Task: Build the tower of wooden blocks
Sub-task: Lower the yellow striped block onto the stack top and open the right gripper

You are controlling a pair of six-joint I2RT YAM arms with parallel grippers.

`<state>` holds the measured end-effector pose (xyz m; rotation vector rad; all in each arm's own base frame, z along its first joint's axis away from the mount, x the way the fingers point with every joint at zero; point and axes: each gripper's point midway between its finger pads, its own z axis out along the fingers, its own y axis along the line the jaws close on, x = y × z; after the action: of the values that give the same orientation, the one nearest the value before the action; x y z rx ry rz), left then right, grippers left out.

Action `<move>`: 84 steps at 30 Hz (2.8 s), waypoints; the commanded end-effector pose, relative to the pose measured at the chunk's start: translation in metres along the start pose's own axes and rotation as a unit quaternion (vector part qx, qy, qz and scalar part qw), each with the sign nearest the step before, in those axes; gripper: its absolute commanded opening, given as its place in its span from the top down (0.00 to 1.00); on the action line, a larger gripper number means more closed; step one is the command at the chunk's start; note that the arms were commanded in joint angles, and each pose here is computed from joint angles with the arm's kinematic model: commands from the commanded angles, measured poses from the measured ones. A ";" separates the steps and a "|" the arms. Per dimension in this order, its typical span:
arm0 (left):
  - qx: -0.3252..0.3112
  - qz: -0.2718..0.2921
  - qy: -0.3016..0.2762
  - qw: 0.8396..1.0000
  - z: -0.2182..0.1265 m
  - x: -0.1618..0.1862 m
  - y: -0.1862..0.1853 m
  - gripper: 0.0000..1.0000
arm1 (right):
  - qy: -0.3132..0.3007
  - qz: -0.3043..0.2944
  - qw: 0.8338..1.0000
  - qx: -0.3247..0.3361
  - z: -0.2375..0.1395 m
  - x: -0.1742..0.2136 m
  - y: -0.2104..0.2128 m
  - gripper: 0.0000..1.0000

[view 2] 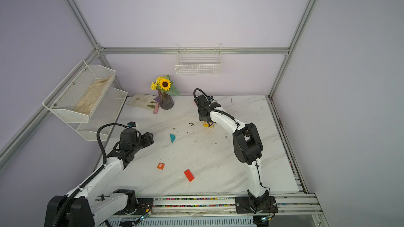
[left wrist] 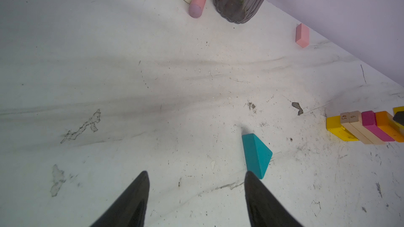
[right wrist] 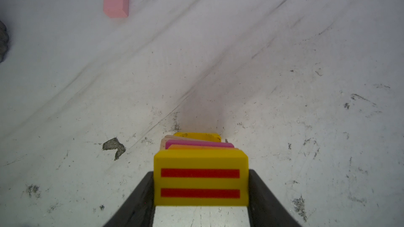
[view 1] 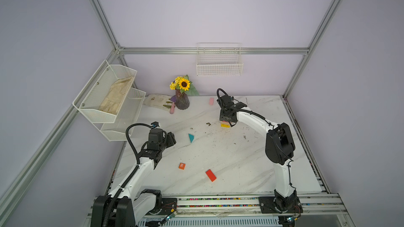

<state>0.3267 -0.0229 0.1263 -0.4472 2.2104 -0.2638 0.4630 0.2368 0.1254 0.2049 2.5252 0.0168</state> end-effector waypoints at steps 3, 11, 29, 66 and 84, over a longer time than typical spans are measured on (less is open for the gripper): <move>0.004 0.003 -0.008 1.000 0.000 0.003 0.003 0.32 | 0.004 0.009 1.000 0.016 -0.002 0.003 -0.012 0.43; 0.004 0.003 -0.008 1.000 0.000 0.003 0.002 0.32 | 0.004 0.010 1.000 0.017 0.000 0.003 -0.013 0.40; 0.004 0.003 -0.008 1.000 0.000 0.003 0.002 0.32 | 0.009 0.016 1.000 0.001 0.004 0.003 -0.005 0.26; 0.005 0.003 -0.006 1.000 0.001 0.004 0.002 0.32 | 0.017 0.019 1.000 -0.006 0.017 0.006 -0.001 0.27; 0.005 0.003 -0.006 1.000 0.001 0.004 0.002 0.32 | 0.019 0.016 1.000 -0.004 0.020 0.008 -0.001 0.32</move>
<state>0.3267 -0.0229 0.1263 -0.4470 2.2105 -0.2642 0.4646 0.2379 0.1093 0.2349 2.5563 0.0536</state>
